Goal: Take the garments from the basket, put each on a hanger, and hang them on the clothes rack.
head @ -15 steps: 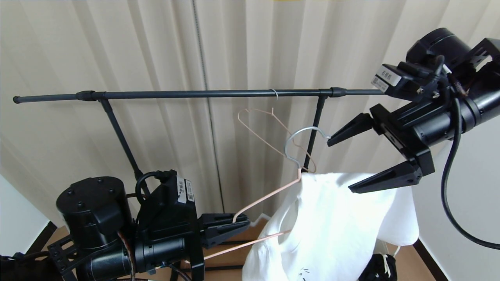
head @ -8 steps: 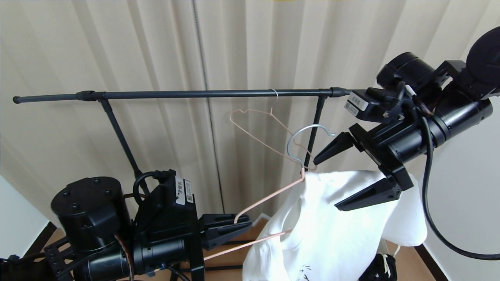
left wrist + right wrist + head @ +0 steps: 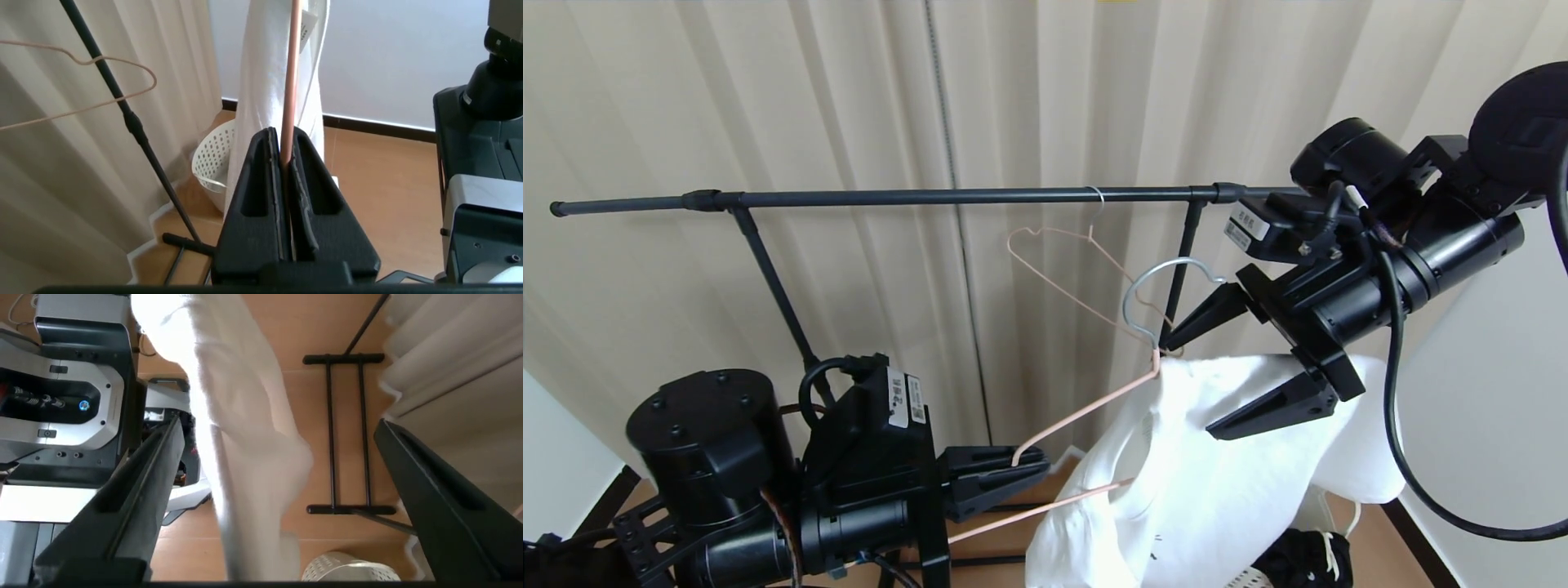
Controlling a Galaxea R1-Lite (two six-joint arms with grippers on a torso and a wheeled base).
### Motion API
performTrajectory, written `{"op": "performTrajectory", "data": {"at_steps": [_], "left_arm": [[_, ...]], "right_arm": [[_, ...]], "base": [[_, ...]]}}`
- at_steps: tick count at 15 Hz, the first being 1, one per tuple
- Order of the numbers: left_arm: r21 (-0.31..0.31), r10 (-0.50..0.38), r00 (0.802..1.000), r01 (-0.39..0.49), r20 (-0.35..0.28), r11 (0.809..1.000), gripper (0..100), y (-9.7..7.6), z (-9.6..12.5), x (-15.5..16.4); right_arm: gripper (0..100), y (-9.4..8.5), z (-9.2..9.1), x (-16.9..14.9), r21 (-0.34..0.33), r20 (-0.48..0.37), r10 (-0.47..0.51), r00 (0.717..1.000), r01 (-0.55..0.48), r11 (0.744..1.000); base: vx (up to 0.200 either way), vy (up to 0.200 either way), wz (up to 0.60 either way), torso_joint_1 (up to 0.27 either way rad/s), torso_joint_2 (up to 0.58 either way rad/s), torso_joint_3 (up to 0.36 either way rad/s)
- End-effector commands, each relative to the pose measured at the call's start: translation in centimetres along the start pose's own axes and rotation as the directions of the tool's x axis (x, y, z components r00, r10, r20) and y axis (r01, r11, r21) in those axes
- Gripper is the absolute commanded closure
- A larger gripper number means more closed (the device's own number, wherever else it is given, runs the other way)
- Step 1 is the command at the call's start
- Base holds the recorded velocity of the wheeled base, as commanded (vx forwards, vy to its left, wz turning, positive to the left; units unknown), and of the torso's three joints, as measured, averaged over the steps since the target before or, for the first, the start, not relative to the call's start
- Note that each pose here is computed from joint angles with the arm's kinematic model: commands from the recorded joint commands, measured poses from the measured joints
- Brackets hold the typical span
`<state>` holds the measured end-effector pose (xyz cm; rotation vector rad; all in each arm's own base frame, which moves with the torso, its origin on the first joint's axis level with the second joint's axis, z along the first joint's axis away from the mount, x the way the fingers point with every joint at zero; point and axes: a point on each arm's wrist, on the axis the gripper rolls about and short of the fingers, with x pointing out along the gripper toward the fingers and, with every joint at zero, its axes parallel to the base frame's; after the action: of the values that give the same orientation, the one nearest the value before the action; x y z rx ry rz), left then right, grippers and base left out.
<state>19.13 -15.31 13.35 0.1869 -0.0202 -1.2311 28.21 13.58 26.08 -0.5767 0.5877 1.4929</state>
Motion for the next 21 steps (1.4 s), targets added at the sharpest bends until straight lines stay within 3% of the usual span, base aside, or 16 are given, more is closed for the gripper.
{"op": "performTrajectory", "data": {"at_steps": [1, 15, 16, 21], "left_arm": [[0.001, 0.001, 1.000, -0.001, 0.001, 1.000, 100, 0.0, 0.0, 0.0], [0.000, 0.004, 1.000, -0.004, -0.009, 1.000, 100, -0.2, -0.2, -0.4], [0.002, 0.003, 1.000, -0.003, -0.008, 1.000, 0, -0.2, -0.2, -0.4], [0.005, 0.024, 1.000, -0.024, 0.005, 1.000, 0, -0.4, 0.3, -1.6]], "right_arm": [[100, 0.0, 0.0, 0.1, 0.001, -0.001, 0.004, 1.000, -0.004, 1.000], [100, 1.4, 0.0, -0.7, -0.002, 0.002, 0.005, 1.000, -0.005, 1.000], [100, 1.6, -0.1, -0.8, 0.000, 0.001, 0.007, 1.000, -0.007, 1.000], [100, 3.3, -0.4, -1.4, 0.006, -0.005, 0.010, 1.000, -0.010, 1.000]], "base": [[0.000, 0.000, 0.00, 0.000, 0.00, 0.000], [0.000, 0.000, 0.00, 0.000, 0.00, 0.000], [0.000, 0.000, 0.00, 0.000, 0.00, 0.000], [0.000, 0.000, 0.00, 0.000, 0.00, 0.000]]}}
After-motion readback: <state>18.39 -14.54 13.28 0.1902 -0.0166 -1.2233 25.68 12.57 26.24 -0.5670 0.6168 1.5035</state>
